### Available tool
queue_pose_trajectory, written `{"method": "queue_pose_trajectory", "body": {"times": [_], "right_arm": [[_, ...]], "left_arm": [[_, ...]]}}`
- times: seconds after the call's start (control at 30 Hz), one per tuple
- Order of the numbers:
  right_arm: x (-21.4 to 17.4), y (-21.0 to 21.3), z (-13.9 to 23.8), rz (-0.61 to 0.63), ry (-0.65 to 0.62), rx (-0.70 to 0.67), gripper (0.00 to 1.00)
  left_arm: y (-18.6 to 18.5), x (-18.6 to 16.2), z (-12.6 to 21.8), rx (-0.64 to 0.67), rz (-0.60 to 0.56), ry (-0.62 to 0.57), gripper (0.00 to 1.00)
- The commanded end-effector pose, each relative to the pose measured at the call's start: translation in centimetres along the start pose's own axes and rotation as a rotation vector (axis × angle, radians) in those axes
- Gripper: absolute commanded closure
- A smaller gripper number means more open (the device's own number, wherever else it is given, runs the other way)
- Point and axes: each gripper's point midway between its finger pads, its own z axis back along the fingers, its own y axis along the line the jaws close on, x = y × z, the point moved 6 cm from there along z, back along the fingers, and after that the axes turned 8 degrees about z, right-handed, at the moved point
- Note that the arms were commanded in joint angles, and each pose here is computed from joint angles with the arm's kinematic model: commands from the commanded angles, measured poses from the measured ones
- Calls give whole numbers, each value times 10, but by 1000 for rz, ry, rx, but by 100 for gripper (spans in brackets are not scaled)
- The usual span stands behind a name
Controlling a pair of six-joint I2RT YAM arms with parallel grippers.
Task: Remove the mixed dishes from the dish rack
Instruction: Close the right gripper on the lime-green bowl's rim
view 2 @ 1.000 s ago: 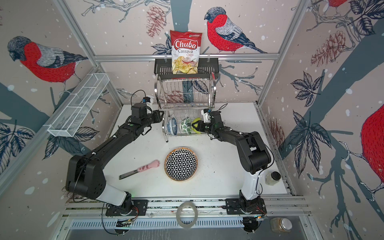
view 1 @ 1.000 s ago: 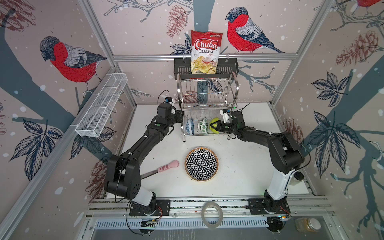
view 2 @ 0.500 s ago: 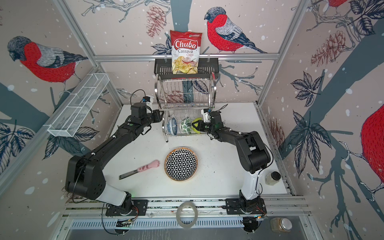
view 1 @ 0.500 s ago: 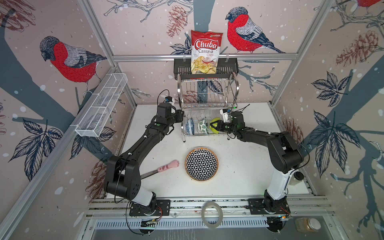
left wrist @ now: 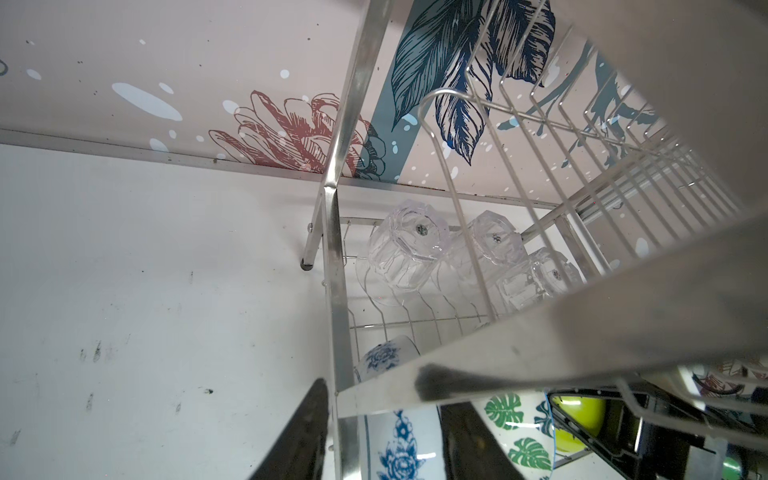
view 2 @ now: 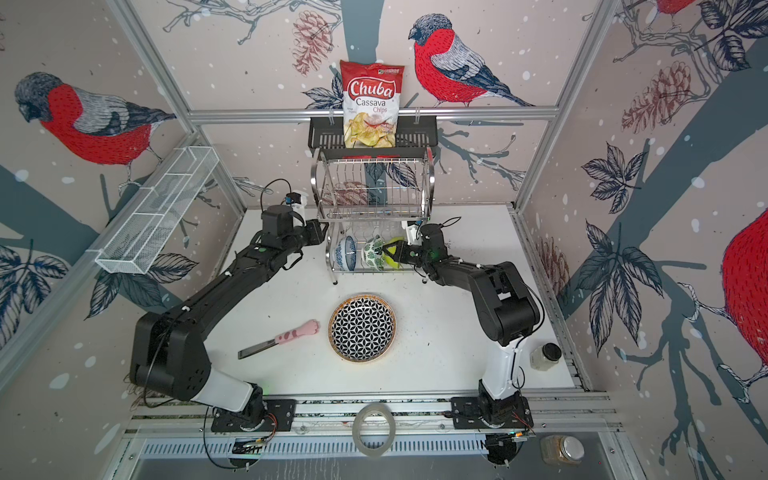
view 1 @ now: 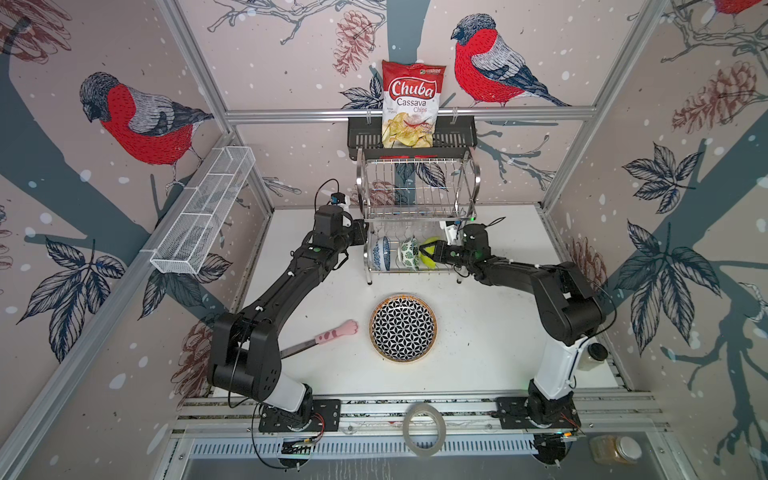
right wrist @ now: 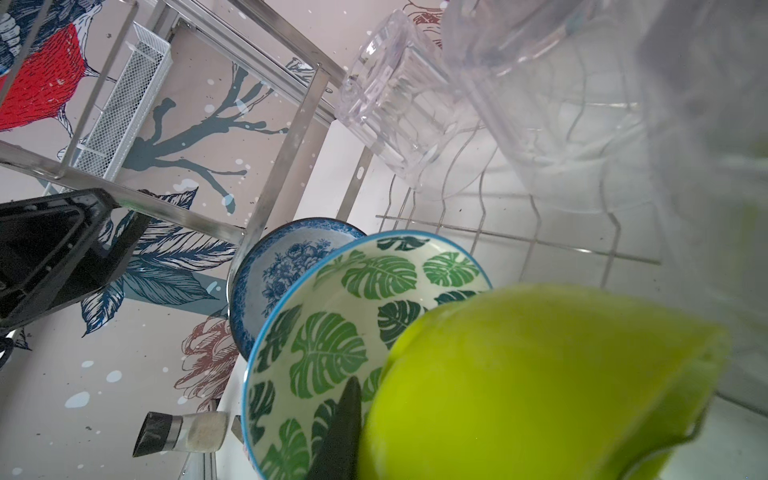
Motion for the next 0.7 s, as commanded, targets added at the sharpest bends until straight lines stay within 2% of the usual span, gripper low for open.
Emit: {"method": "queue_pose_trajectory", "body": {"times": [0.0, 0.23, 0.67], "right_arm": [[-13, -12, -2, -84, 37, -30, 86], [-9, -8, -6, -103, 8, 71, 88], [-11, -1, -5, -91, -20, 171, 90]], "left_arm": [[0, 5, 1, 2, -7, -24, 56], [0, 5, 1, 5, -8, -25, 56], [1, 3, -1, 2, -3, -18, 56]]}}
